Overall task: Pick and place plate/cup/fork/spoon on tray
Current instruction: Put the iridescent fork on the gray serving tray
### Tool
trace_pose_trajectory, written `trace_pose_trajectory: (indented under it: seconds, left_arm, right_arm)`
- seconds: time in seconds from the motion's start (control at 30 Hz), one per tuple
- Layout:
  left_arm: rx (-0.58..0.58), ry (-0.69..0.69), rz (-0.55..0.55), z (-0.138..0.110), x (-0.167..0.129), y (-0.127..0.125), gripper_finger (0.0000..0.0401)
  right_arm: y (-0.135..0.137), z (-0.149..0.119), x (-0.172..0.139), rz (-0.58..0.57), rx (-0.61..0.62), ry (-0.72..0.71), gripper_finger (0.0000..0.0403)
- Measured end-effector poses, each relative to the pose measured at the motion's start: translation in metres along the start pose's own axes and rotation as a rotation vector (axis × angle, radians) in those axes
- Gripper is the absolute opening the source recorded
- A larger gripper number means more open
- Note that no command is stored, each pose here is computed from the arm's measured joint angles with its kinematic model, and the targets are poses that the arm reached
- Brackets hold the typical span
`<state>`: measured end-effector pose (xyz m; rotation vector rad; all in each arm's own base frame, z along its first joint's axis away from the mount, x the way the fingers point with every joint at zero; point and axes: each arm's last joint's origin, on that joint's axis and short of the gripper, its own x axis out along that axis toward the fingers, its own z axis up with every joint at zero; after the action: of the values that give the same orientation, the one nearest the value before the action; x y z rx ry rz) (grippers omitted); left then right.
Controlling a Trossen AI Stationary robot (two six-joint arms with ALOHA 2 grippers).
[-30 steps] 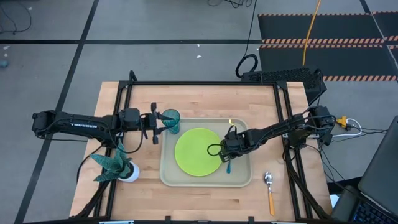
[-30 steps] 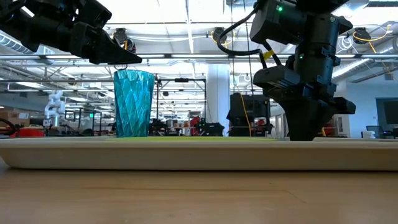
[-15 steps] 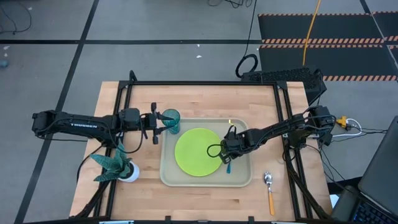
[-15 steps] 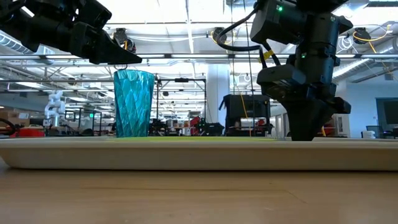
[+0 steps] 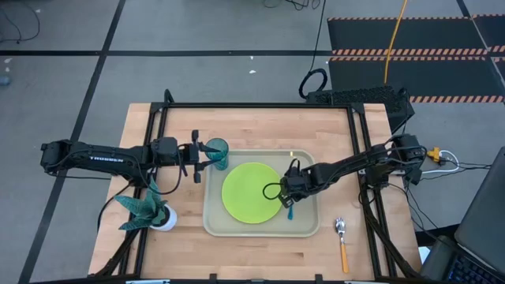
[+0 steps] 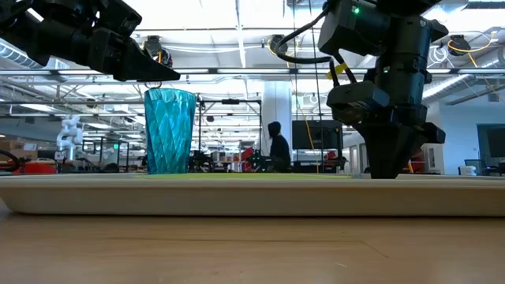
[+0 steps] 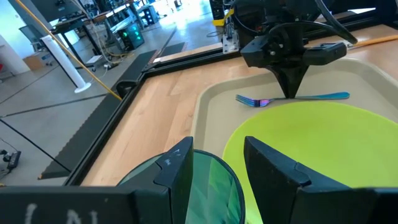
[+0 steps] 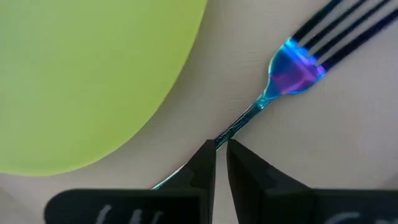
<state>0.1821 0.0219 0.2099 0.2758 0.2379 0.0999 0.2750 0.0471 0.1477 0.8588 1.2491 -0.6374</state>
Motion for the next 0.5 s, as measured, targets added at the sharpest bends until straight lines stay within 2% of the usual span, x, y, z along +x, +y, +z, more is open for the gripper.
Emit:
trace_pose_trajectory:
  seconds: [0.27,0.4,0.5]
  left_arm:
    - [-0.001,0.0,-0.001,0.0,0.0,0.0,0.0147]
    - [-0.002,-0.004,-0.014,0.0,0.0,0.0,0.0147]
    - [-0.002,-0.004,-0.016,0.0,0.0,-0.001,0.0147]
  right_arm:
    - [-0.003,-0.001,-0.03,0.1,0.178,0.023,0.0027]
    - [-0.012,-0.003,-0.05,0.104,0.282,0.021,0.0027]
    - [-0.016,-0.004,-0.058,0.098,0.31,0.004,0.0027]
